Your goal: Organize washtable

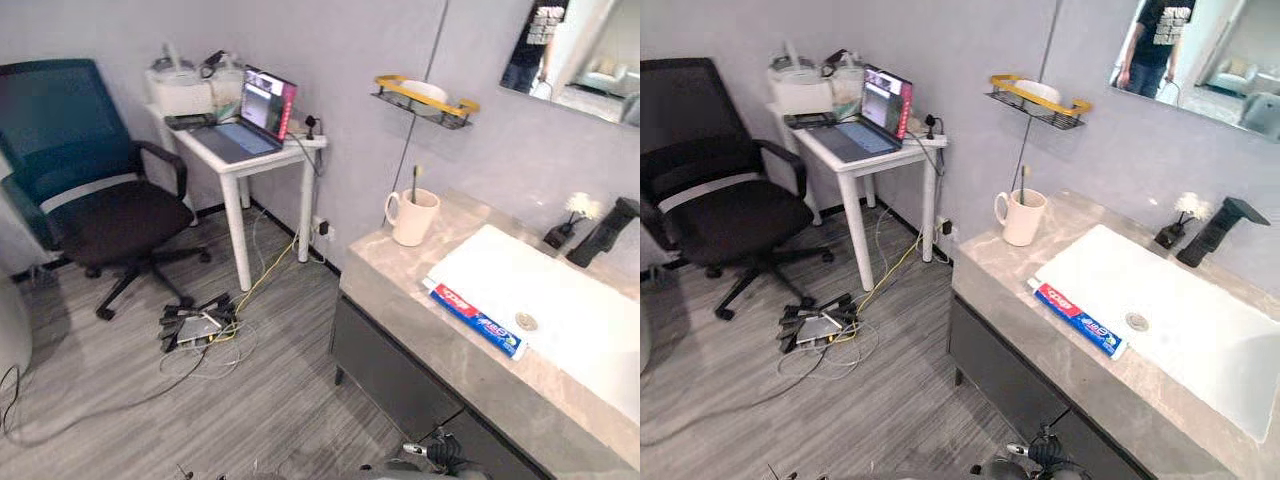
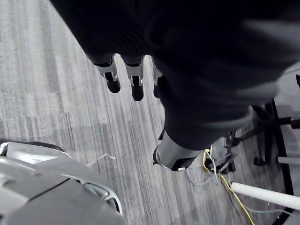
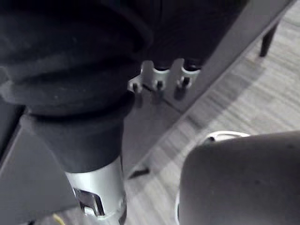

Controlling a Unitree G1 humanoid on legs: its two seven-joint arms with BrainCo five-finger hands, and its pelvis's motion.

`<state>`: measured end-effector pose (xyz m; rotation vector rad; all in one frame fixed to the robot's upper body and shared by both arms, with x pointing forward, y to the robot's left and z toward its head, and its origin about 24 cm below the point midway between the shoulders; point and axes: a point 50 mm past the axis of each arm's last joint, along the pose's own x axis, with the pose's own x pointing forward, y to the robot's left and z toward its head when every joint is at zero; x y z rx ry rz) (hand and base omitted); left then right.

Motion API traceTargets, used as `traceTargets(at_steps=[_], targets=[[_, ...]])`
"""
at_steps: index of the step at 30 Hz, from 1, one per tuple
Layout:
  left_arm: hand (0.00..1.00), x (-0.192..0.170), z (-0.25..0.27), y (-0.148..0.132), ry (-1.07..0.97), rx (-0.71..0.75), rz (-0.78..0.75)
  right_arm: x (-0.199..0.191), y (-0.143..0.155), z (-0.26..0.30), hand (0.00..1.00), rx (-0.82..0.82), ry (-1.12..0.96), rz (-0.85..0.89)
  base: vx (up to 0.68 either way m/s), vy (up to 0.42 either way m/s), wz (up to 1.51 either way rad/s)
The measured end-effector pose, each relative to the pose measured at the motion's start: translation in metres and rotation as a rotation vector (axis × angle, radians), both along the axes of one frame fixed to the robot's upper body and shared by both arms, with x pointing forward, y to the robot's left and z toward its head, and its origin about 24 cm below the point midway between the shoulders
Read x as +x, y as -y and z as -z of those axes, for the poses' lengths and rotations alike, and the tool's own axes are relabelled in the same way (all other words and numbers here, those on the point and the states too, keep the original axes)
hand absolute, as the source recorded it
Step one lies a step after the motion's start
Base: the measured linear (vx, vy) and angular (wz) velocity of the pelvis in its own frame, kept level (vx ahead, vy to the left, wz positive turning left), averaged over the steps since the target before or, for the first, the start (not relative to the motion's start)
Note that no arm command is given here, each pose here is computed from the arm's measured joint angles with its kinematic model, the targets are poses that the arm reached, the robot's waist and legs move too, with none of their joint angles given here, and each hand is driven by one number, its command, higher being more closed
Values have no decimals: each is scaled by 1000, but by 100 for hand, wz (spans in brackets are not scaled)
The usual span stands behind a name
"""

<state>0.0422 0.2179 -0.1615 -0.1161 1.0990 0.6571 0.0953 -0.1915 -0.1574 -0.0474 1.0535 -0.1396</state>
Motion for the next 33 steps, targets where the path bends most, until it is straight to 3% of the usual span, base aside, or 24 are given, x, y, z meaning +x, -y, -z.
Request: traceTargets(at_steps=[11, 14, 21, 30, 33], targets=[[0, 4, -2, 13, 35, -15, 22, -9, 5, 4, 0, 19, -47, 113, 261, 161, -36], [0, 6, -4, 3, 37, 14, 52, -16, 1, 7, 0, 42, -65, 166, 318, 432, 31], [0, 5, -3, -1, 19, 20, 96, -6, -5, 7, 0, 54, -72, 100, 240, 305, 3], [0, 7, -1, 6, 40, -20, 32, 0, -1, 3, 0, 15, -32, 59, 59, -28, -10], [0, 1, -3, 2, 49, 2, 16, -3, -8, 6, 0, 5, -71, 9, 147, 542, -360]])
